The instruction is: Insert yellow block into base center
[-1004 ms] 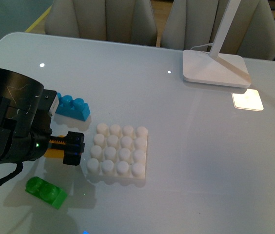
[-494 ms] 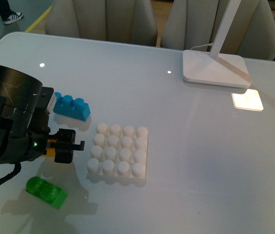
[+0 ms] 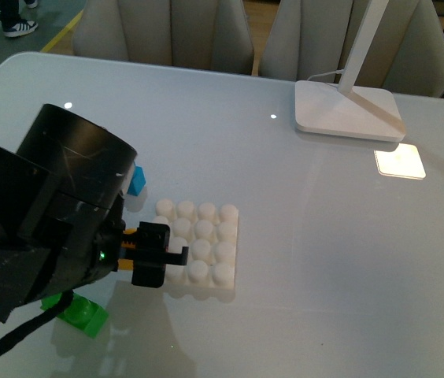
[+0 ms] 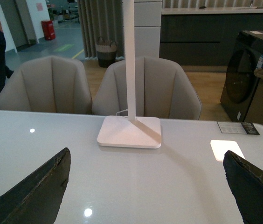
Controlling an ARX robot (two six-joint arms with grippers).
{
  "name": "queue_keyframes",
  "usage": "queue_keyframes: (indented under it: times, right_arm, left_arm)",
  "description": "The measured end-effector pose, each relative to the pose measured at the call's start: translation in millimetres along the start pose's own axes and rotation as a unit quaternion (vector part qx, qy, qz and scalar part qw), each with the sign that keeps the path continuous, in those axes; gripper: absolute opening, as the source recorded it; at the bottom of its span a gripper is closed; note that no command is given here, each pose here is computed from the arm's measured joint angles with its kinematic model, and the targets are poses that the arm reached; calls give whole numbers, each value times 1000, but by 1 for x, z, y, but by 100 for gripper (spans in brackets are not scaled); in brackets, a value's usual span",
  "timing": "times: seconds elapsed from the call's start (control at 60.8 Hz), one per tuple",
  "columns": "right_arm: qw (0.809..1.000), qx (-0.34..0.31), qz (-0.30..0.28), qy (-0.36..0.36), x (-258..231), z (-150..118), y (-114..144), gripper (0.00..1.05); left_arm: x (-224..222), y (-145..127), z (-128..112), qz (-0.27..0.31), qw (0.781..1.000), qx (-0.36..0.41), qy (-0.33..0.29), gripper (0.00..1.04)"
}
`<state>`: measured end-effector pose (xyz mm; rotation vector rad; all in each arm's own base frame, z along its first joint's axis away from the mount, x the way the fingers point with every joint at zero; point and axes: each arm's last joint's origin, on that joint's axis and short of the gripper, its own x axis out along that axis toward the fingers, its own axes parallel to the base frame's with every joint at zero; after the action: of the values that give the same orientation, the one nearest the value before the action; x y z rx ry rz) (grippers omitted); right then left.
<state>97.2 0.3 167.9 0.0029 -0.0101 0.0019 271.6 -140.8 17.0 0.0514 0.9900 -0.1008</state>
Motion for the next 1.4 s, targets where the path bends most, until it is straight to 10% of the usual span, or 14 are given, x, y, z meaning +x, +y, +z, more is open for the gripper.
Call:
queue_keyframes:
  times: [1.399]
  right_arm:
    - [1000, 0, 0, 0, 0, 0, 0, 96]
  left_arm:
    - [20, -74, 14, -25, 1000, 2, -15, 63]
